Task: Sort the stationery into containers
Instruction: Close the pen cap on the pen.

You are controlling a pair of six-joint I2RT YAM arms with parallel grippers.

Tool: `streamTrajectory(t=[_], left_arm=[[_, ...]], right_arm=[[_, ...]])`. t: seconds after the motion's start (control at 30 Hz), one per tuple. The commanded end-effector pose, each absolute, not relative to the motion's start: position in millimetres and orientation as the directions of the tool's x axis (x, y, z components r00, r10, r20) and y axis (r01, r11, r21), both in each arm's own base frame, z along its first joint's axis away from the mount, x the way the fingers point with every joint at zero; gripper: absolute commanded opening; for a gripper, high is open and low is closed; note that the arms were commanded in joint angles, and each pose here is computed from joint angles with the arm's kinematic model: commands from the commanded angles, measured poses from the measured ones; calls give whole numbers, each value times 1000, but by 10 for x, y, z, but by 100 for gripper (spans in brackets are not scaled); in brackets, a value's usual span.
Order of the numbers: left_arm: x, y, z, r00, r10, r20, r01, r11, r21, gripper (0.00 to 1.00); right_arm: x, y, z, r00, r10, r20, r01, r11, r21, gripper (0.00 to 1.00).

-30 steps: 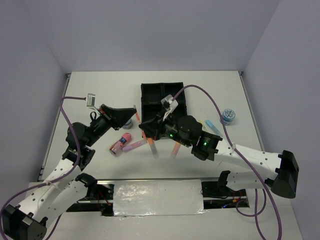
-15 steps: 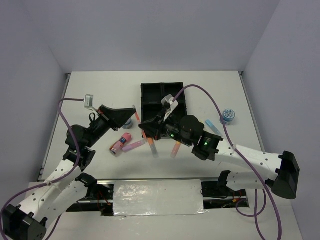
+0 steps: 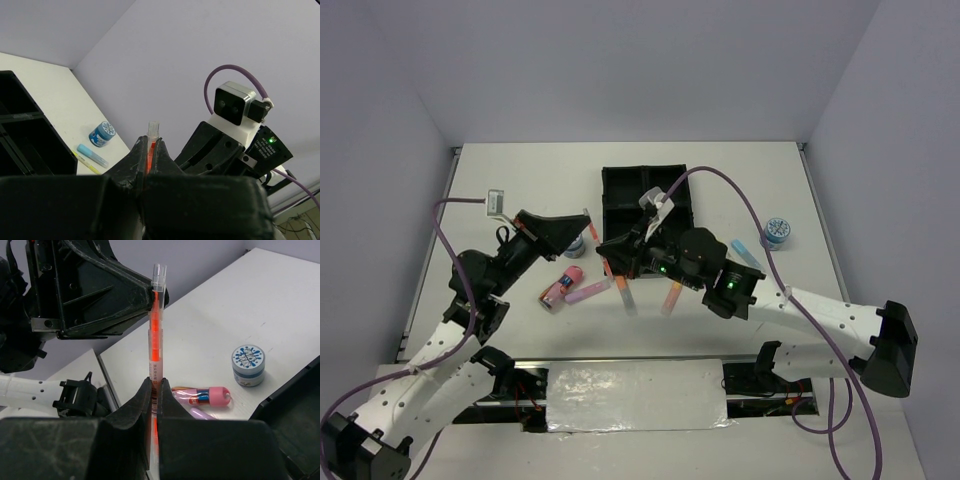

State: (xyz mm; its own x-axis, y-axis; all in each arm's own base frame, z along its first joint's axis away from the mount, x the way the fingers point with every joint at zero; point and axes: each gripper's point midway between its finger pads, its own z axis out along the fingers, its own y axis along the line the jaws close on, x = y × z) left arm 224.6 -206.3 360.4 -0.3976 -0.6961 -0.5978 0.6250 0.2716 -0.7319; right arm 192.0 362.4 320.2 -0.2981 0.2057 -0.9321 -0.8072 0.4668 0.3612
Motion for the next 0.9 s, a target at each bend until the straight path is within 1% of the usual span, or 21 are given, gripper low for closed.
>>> streamTrajectory(t=[0.0, 0.07, 0.3, 0.43, 0.57, 0.67, 0.87], left_arm=[[2092, -2251, 3443, -487, -586, -647, 637, 269, -723, 0], [2106, -2249, 3411, -482, -577, -660, 631, 293, -718, 0], [2109, -2317, 3312, -480, -541, -691, 646, 314, -695, 0], [2137, -2322, 3268, -472, -528, -706, 640, 345, -686, 0], [2096, -2333, 3311, -470, -532, -704, 657, 321, -682, 0], [2107, -2333, 3315, -479, -540, -692, 647, 316, -694, 0], [2087, -2360, 3316, -487, -541, -686, 654, 295, -697, 0]], right_arm=[[2117, 3492, 4100, -124, 403, -907, -819, 474, 323, 0], [2130, 3467, 4153, -115, 412, -904, -817, 478, 322, 0], [2163, 3453, 4332, -101, 430, -897, -822, 472, 318, 0], [2060, 3465, 4415, -120, 450, -885, -850, 415, 326, 0], [2131, 3465, 4361, -113, 441, -890, -840, 436, 323, 0], [2102, 3486, 4338, -119, 435, -892, -858, 407, 313, 0], [2143, 3425, 4350, -131, 467, -874, -847, 406, 344, 0]])
